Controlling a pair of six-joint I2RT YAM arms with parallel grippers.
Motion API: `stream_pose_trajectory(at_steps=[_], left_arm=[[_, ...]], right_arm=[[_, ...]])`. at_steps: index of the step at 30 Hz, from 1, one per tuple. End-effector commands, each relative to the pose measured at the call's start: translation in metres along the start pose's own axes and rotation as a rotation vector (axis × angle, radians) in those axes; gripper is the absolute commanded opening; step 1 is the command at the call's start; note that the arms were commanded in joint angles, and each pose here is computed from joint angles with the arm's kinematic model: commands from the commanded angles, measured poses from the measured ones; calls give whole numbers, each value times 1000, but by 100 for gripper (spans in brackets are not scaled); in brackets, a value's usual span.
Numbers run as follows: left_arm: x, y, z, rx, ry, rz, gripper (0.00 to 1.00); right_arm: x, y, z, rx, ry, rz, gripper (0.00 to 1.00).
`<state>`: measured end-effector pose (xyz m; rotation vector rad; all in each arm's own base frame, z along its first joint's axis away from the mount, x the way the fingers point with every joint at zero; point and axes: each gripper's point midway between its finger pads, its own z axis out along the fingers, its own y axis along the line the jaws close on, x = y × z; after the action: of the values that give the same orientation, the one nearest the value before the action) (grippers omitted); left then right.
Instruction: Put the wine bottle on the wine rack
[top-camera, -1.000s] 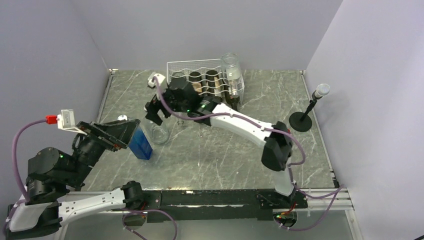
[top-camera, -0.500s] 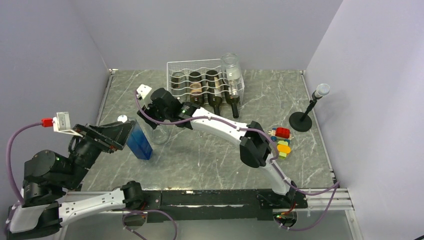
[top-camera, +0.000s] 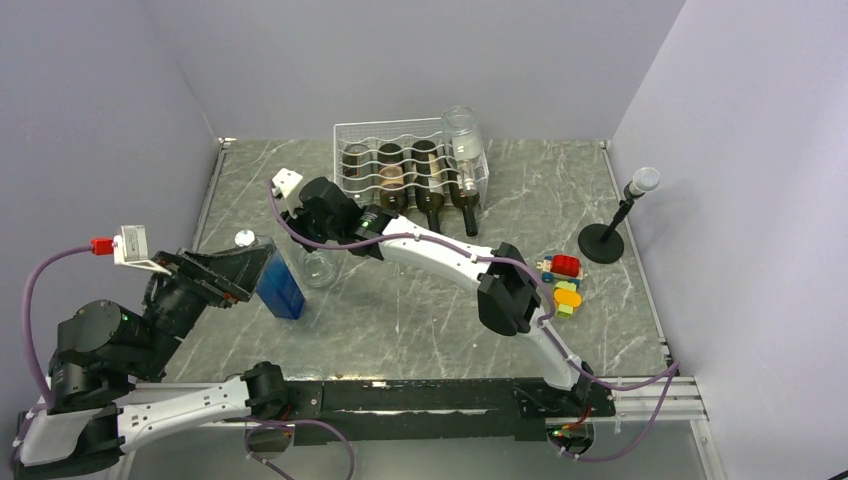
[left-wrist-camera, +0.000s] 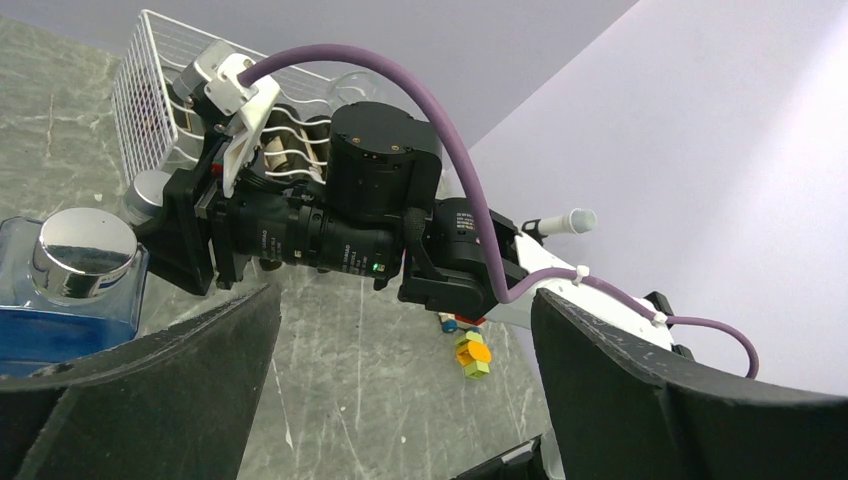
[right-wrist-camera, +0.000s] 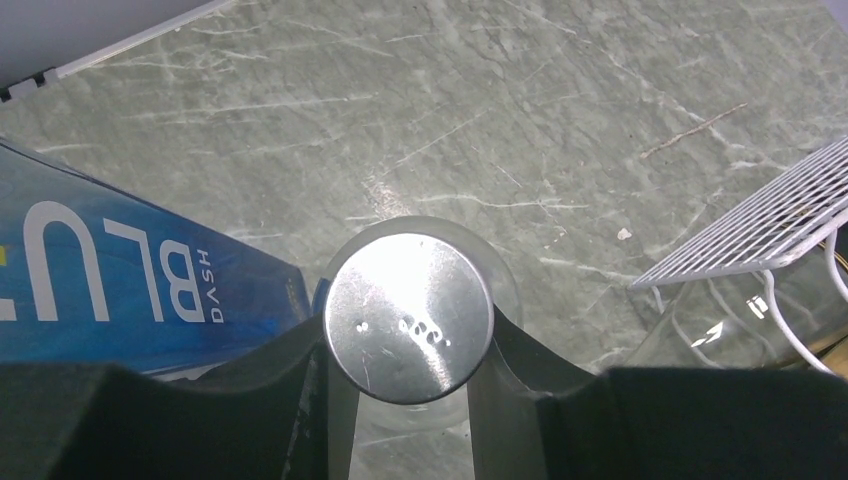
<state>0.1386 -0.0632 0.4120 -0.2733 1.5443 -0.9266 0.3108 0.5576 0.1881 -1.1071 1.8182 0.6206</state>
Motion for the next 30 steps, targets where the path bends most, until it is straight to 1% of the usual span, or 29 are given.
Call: stream_pose_trajectory(at_steps=[1, 5, 10, 16, 20, 23, 24, 27, 30], left_arm=[[-3, 2, -2, -12, -8, -22, 99], [5, 4, 1, -17, 8, -17, 99], [19, 1, 7, -14, 44, 20, 99], [57, -11, 21, 34, 146, 103, 99], [97, -15, 34, 57, 228, 139, 99], [134, -7, 48, 14, 279, 148, 99], [153, -1, 54, -8, 312, 163, 99], [195, 11, 66, -38, 369, 187, 99], [234, 19, 76, -24, 403, 200, 99]], right_arm=[[-31, -9, -23, 28, -63, 2, 0], [-23, -14, -45, 33, -34, 68, 0], [-6, -24, -86, 63, 5, 143, 0], [7, -31, -141, 100, 36, 193, 0], [19, -30, -169, 111, 53, 219, 0], [33, -31, -184, 130, 63, 241, 0], [40, -31, -189, 135, 71, 247, 0], [46, -33, -204, 151, 63, 273, 0], [51, -31, -217, 154, 56, 310, 0]])
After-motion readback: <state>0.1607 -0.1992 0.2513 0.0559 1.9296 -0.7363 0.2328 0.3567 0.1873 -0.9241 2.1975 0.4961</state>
